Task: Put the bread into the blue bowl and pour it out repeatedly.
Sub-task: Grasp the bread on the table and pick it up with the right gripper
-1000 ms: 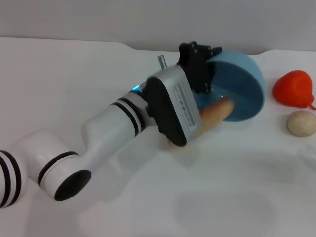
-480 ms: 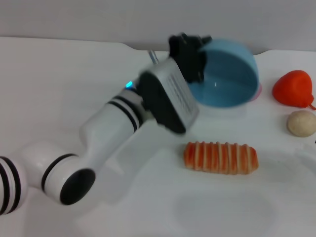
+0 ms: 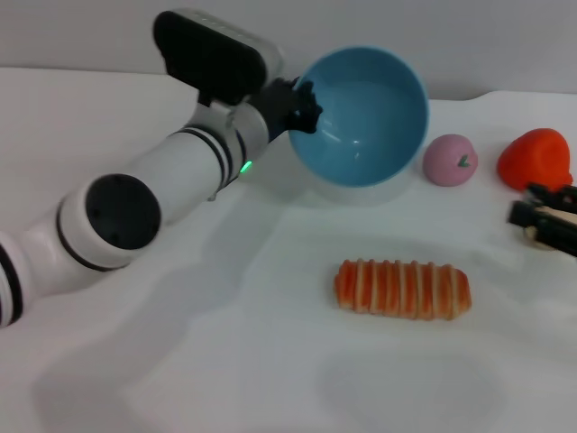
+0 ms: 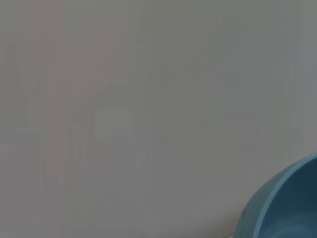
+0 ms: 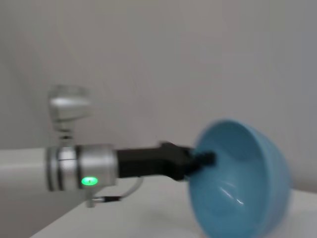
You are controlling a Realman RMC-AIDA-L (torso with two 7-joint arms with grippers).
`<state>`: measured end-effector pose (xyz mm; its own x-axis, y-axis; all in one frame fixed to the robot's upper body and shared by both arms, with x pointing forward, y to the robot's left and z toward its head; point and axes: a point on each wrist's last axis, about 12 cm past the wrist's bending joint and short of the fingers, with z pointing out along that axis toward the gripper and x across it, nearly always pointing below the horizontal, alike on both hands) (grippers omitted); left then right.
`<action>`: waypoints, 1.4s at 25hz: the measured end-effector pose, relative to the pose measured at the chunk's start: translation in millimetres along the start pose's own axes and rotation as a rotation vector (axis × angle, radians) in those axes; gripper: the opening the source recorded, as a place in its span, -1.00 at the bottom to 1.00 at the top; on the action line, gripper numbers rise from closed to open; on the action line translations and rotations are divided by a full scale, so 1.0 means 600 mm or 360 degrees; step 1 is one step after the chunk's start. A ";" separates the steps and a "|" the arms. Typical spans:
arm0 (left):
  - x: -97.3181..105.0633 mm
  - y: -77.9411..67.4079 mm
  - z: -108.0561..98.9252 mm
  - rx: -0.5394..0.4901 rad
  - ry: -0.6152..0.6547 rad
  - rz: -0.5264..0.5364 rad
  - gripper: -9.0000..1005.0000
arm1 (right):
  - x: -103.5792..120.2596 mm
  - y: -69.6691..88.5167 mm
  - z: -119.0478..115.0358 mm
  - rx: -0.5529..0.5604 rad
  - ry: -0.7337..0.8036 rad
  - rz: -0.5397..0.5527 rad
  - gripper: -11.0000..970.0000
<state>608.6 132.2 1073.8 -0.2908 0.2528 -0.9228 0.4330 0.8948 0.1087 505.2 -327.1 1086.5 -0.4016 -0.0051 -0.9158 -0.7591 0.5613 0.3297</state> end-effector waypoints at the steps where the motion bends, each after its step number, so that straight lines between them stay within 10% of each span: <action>1: 0.003 0.004 -0.001 0.0009 0.0025 -0.0037 -0.98 | -0.008 0.003 0.012 -0.0058 0.0017 -0.0044 -0.06; 8: 0.024 0.072 -0.022 0.0031 0.0155 -0.0433 -0.98 | -0.063 0.021 0.101 -0.0322 0.0394 -0.0269 0.08; 20: 0.063 0.136 -0.049 0.0294 0.0486 -0.0939 -0.98 | -0.121 0.041 0.169 -0.0162 0.1016 -0.0593 0.29; 35: 0.036 0.135 -0.065 0.0321 0.0874 -0.0791 -0.98 | -0.084 0.078 0.266 -0.0110 0.1446 -0.1018 0.28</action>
<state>603.8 224.4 1077.2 -0.8513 0.0322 -0.5237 0.2725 0.8800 -0.3889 571.7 -168.2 1111.7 -0.1306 -0.8968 -0.4227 -0.9759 0.1915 -0.1049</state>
